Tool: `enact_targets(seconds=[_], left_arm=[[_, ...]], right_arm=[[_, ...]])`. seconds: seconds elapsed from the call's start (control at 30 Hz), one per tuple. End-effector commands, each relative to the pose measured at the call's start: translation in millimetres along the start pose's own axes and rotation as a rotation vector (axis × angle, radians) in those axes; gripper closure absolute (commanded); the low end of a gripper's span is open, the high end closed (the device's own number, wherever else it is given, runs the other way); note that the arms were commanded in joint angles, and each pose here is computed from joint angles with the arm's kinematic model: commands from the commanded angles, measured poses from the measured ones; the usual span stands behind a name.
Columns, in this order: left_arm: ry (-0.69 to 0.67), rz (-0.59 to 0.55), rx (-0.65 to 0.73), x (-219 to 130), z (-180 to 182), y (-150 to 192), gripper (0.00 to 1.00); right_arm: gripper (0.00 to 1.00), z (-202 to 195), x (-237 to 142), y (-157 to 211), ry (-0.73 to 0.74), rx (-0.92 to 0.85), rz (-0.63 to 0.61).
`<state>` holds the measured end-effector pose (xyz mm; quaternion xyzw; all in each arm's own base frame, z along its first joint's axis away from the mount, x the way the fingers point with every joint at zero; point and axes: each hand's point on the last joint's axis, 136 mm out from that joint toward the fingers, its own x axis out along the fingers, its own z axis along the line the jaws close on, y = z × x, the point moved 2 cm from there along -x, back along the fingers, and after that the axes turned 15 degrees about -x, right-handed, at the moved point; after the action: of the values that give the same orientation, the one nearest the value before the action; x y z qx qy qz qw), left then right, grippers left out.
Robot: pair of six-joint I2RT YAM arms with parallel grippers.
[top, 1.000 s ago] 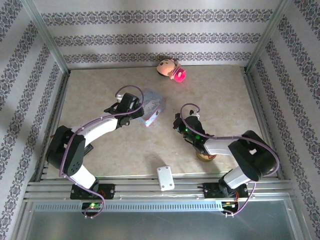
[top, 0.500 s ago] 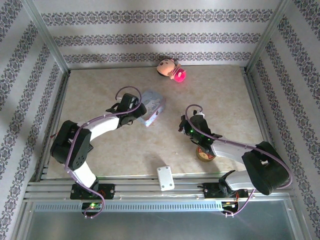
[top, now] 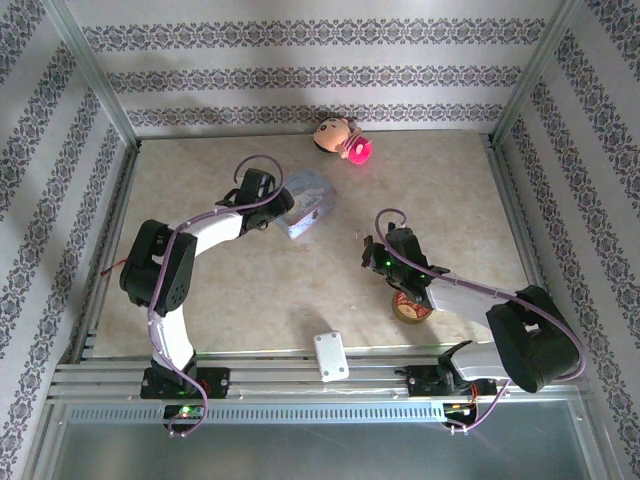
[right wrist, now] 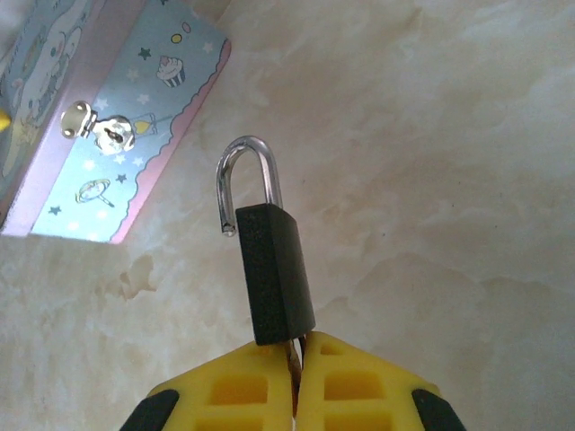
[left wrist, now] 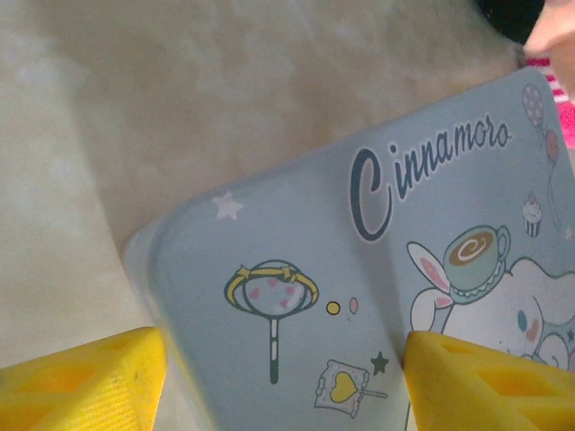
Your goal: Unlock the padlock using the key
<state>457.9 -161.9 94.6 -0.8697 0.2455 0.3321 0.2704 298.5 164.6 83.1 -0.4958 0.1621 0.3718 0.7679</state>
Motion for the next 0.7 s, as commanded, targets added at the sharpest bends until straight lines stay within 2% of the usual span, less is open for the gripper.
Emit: enact_targets(seconds=[0.0,0.5,0.67], left_arm=[[0.028,-0.005,0.037,10.4,-9.4,-14.1,0.30],[0.210,-0.037,-0.011,34.8,-62.6,-63.9,0.30],[0.268,0.006,-0.018,45.8,-78.3,-70.3,0.30]], right_arm=[[1.00,10.3,-3.9,-15.5,-0.035,-0.022,-0.031],[1.00,8.2,3.9,-21.5,0.016,-0.138,0.010],[1.00,3.8,13.9,-24.6,0.062,-0.194,0.044]])
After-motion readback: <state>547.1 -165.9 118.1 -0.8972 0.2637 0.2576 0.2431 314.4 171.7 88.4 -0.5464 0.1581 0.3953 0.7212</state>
